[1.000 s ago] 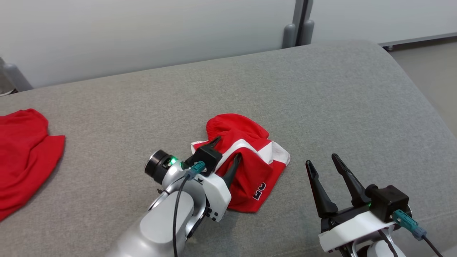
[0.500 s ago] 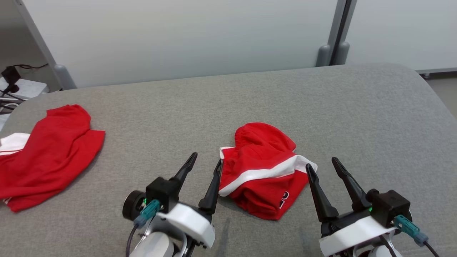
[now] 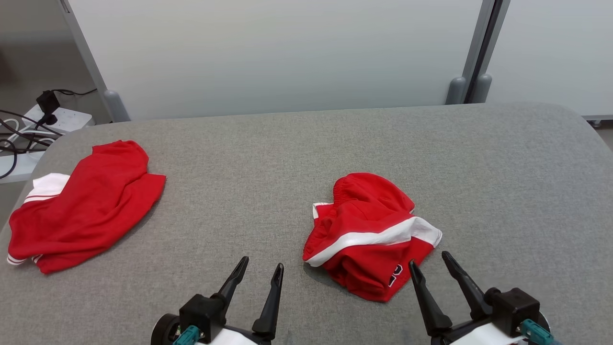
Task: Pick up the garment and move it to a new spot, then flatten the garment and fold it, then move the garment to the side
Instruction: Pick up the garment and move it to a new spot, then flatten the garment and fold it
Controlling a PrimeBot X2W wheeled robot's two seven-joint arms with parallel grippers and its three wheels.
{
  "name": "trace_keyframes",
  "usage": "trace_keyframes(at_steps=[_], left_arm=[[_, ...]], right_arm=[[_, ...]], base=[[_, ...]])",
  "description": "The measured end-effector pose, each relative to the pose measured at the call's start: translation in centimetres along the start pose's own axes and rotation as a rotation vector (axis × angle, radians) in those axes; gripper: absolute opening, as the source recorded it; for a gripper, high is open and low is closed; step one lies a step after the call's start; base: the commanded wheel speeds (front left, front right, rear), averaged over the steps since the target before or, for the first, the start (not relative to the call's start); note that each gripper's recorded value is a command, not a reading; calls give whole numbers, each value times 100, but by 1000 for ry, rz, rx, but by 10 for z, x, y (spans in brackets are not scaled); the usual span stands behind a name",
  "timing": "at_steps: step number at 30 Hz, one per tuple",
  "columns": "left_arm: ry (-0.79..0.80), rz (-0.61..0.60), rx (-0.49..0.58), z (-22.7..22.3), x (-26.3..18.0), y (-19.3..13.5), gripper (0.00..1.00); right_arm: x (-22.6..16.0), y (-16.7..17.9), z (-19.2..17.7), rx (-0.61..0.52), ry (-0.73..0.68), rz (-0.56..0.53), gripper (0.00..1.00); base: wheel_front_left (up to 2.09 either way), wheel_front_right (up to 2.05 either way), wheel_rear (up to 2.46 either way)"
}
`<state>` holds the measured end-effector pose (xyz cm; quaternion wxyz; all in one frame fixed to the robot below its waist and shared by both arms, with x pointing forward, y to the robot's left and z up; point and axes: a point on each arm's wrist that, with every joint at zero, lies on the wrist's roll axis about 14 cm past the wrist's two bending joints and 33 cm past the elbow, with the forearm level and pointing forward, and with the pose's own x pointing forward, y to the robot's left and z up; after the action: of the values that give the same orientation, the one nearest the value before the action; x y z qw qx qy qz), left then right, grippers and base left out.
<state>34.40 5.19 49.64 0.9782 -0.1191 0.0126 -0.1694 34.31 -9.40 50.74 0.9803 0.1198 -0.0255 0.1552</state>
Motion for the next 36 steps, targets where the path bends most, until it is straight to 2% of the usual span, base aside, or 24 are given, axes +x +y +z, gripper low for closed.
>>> trace_keyframes(at_steps=[14, 25, 34, 35, 36], left_arm=[[1, 23, -2, -2, 1, 9, 100], [-10, 69, -11, -1, -7, 20, 100], [-17, 117, -13, -1, -17, 33, 100], [-18, 123, -12, -1, -17, 34, 100], [-18, 129, -13, -1, -18, 35, 100]], right_arm=[[4, 15, -18, 5, 57, 49, 100], [41, 49, -32, -47, 119, 196, 100], [60, 43, -61, -110, 228, 207, 100], [62, 41, -63, -119, 239, 205, 63], [64, 41, -65, -122, 247, 205, 39]], base=[[0, 0, 0], [0, 0, 0], [0, 0, 0], [0, 0, 0], [0, 0, 0]])
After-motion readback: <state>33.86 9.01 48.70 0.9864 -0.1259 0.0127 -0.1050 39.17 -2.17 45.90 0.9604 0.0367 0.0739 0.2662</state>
